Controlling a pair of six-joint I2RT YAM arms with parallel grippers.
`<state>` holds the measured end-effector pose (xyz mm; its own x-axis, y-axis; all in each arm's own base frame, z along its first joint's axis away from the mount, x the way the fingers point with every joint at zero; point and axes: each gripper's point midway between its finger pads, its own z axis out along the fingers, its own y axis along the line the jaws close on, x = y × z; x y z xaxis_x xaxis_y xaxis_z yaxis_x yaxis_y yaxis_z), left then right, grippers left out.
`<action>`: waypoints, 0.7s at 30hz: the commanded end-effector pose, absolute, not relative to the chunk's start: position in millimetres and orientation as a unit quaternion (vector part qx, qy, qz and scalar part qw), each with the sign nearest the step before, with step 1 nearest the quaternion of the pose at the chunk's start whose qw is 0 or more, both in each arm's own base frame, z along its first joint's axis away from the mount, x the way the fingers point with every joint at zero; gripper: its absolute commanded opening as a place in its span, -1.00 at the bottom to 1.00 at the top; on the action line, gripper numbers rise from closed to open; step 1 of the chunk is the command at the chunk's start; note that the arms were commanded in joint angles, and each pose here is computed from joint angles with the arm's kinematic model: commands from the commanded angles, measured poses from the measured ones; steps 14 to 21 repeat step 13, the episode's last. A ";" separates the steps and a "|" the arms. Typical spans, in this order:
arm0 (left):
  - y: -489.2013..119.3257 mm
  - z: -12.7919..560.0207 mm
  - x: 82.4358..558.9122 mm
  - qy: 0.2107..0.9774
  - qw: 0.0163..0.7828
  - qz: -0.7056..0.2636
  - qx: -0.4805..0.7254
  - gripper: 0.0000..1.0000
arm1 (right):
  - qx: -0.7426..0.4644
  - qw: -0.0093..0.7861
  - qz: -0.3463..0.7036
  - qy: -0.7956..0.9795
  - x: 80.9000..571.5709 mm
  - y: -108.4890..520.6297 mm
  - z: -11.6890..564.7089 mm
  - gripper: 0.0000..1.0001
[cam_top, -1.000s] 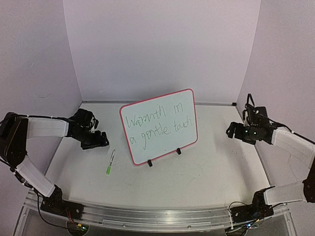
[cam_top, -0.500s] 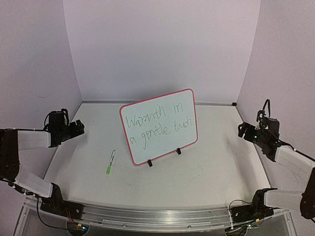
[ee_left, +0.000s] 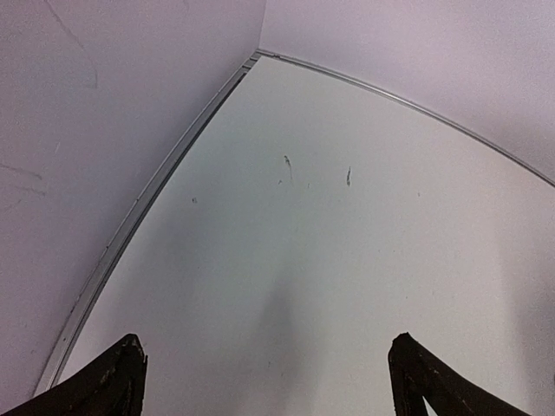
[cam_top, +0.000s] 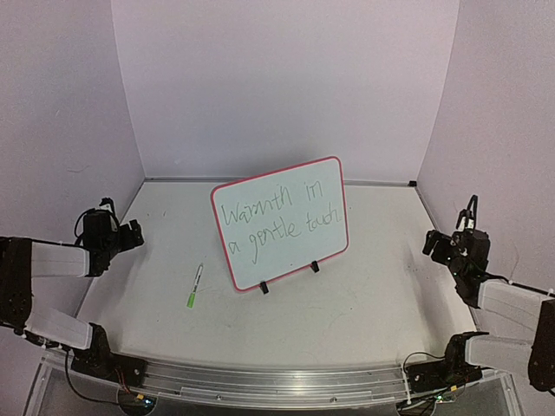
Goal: Write a sentence on the whiteboard
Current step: Reset both arms
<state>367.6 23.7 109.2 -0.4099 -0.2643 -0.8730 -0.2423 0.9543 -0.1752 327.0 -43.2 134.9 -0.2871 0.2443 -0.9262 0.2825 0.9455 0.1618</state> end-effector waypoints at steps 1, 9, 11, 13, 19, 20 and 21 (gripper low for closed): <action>30.1 115.2 364.7 0.823 0.547 0.008 -0.152 0.94 | 0.167 0.598 -0.029 0.783 325.9 -48.2 140.2 0.97; 27.7 112.6 367.2 0.827 0.543 0.005 -0.144 0.95 | 0.159 0.604 -0.023 0.781 325.1 -45.1 141.7 0.97; 24.7 111.7 367.6 0.827 0.545 -0.001 -0.137 0.97 | 0.158 0.605 -0.023 0.780 324.5 -45.2 142.4 0.97; 23.1 111.7 368.7 0.828 0.545 -0.003 -0.133 0.98 | 0.159 0.606 -0.023 0.779 323.9 -45.3 142.8 0.97; 23.1 111.7 368.7 0.828 0.545 -0.003 -0.133 0.98 | 0.159 0.606 -0.023 0.779 323.9 -45.3 142.8 0.97; 23.1 111.7 368.7 0.828 0.545 -0.003 -0.133 0.98 | 0.159 0.606 -0.023 0.779 323.9 -45.3 142.8 0.97; 23.1 111.7 368.7 0.828 0.545 -0.003 -0.133 0.98 | 0.159 0.606 -0.023 0.779 323.9 -45.3 142.8 0.97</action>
